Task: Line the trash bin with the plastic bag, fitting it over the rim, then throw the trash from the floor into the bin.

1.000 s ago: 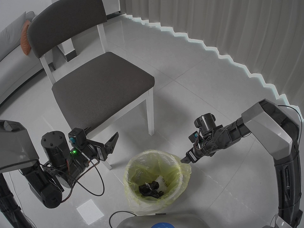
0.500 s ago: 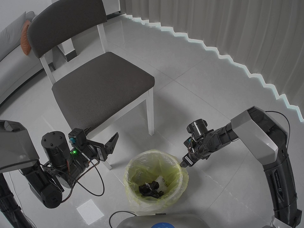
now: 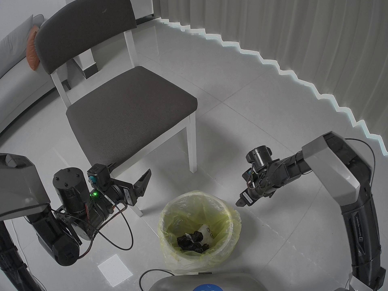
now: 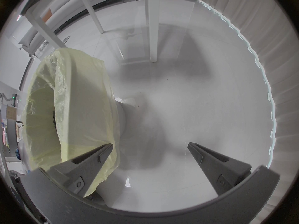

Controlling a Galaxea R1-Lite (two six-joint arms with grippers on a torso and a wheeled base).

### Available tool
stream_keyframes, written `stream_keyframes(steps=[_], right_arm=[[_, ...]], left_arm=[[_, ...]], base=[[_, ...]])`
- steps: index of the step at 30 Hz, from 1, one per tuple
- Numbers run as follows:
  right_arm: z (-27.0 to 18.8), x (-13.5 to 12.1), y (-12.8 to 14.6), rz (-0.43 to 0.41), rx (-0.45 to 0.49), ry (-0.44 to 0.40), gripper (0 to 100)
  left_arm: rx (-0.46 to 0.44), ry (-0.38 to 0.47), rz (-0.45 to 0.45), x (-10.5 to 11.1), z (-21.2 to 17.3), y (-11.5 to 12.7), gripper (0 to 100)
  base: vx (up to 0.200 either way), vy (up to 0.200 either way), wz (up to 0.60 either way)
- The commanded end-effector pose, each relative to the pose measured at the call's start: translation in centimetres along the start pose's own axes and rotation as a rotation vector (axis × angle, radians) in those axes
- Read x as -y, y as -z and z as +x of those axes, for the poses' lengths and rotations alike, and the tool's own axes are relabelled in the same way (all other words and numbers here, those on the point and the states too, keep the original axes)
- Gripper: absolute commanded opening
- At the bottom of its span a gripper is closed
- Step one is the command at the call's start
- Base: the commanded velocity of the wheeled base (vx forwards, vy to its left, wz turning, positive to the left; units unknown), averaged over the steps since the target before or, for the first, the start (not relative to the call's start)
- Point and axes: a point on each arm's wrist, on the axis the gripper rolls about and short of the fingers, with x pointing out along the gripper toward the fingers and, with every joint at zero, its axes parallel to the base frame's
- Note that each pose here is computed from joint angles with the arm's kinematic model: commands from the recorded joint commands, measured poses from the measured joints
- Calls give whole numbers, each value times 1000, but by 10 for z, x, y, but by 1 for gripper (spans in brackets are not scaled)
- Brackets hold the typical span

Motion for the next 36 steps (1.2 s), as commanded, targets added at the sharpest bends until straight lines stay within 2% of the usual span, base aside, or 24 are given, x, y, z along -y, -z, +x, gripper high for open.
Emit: stream_keyframes(steps=[1, 3, 4, 9, 13, 24, 36], right_arm=[[-60, 17, 3, 29, 35, 21, 100], [-67, 16, 10, 27, 24, 15, 100], [-73, 11, 23, 20, 12, 7, 100], [-80, -15, 46, -31, 36, -38, 100], [-76, -34, 59, -69, -5, -71, 100], [-48, -61, 70, -125, -80, -114, 100], [-11, -59, 59, -137, -63, -100, 100]], left_arm=[[10, 0, -2, 0, 0, -1, 100], [12, 0, -2, 0, 0, -1, 100], [12, 2, 0, 1, 0, -1, 100], [19, 2, 1, 1, -1, -3, 100], [19, 2, 1, 1, -1, -3, 100], [24, 2, 2, 1, -1, -4, 100], [18, 0, 2, 0, -1, -3, 100]], base=[[0, 0, 0], [0, 0, 0], [0, 0, 0], [0, 0, 0], [0, 0, 0], [0, 0, 0], [0, 0, 0]])
